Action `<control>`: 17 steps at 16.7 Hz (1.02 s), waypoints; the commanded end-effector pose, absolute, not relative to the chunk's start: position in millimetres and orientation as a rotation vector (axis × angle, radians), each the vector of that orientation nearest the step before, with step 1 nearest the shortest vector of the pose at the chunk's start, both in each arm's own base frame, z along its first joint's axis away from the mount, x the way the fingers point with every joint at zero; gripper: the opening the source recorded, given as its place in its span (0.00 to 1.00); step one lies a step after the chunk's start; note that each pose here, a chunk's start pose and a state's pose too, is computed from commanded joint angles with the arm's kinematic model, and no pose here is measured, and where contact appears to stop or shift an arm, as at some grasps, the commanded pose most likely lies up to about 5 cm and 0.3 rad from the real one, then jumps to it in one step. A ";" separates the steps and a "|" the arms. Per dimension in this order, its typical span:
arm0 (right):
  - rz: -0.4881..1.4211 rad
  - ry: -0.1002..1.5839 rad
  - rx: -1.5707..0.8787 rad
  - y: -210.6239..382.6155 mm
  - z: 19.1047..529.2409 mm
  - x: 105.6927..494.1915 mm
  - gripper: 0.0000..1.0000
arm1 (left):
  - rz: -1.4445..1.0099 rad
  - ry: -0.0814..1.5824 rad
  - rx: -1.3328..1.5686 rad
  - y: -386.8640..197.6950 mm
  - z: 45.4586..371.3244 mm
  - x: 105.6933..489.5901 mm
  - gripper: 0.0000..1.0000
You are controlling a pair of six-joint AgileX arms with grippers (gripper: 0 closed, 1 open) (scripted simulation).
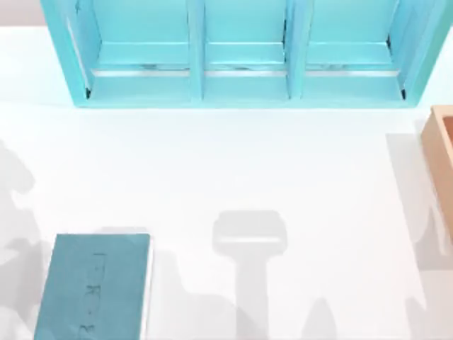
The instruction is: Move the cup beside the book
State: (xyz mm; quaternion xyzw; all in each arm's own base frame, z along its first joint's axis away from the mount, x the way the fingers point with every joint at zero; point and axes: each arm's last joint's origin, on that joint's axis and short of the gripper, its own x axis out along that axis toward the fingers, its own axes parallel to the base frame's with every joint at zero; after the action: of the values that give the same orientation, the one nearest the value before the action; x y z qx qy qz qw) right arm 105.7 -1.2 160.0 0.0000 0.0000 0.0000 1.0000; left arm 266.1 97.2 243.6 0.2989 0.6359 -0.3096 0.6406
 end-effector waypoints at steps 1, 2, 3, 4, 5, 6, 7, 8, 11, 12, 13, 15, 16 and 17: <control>0.000 0.000 0.000 -1.2 160.0 105.7 1.00 | -0.645 1.477 0.609 87.0 245.7 259.3 0.00; 0.000 0.000 0.000 -1.2 160.0 105.7 1.00 | -0.581 1.502 0.536 77.1 247.7 252.2 0.00; 0.000 0.000 0.000 -1.2 160.0 105.7 1.00 | -0.515 1.525 0.463 67.7 249.4 244.7 0.00; 0.000 0.000 0.000 -1.2 160.0 105.7 1.00 | -0.450 1.544 0.393 58.9 251.0 237.0 0.00; 0.000 0.000 0.000 -1.2 160.0 105.7 1.00 | -0.385 1.560 0.325 50.7 252.4 229.3 0.00; 0.000 0.000 0.000 -1.2 160.0 105.7 1.00 | -0.323 1.571 0.262 43.1 253.8 221.5 0.00; 0.000 0.000 0.000 -1.2 160.0 105.7 1.00 | -0.265 1.578 0.206 36.3 255.1 213.9 0.00; 0.000 0.000 0.000 -1.2 160.0 105.7 1.00 | -0.214 1.581 0.157 30.2 256.3 206.6 0.00; 0.000 0.000 0.000 -1.2 160.0 105.7 1.00 | -0.101 1.570 0.051 16.5 259.3 187.5 0.00; 0.000 0.000 0.000 -1.2 160.0 105.7 1.00 | -0.076 1.564 0.029 13.6 260.1 182.7 0.00; 0.000 0.000 0.000 -1.2 160.0 105.7 1.00 | -0.058 1.558 0.012 11.3 260.6 178.9 0.00; 0.000 0.000 0.000 -1.2 160.0 105.7 1.00 | -0.040 1.551 -0.006 8.9 261.3 174.7 0.00; 0.000 0.000 0.000 -1.2 160.0 105.7 1.00 | -0.038 1.551 -0.007 8.7 261.3 174.4 0.00; 0.000 0.000 0.000 -1.2 160.0 105.7 1.00 | -0.038 1.551 -0.007 8.7 261.3 174.4 0.00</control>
State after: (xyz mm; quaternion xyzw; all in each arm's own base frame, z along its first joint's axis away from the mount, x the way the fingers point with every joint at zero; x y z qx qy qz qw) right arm 105.7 -1.2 160.0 0.0000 0.0000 0.0000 1.0000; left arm 174.4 8.7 261.3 -0.0031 0.7000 -0.0173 0.7140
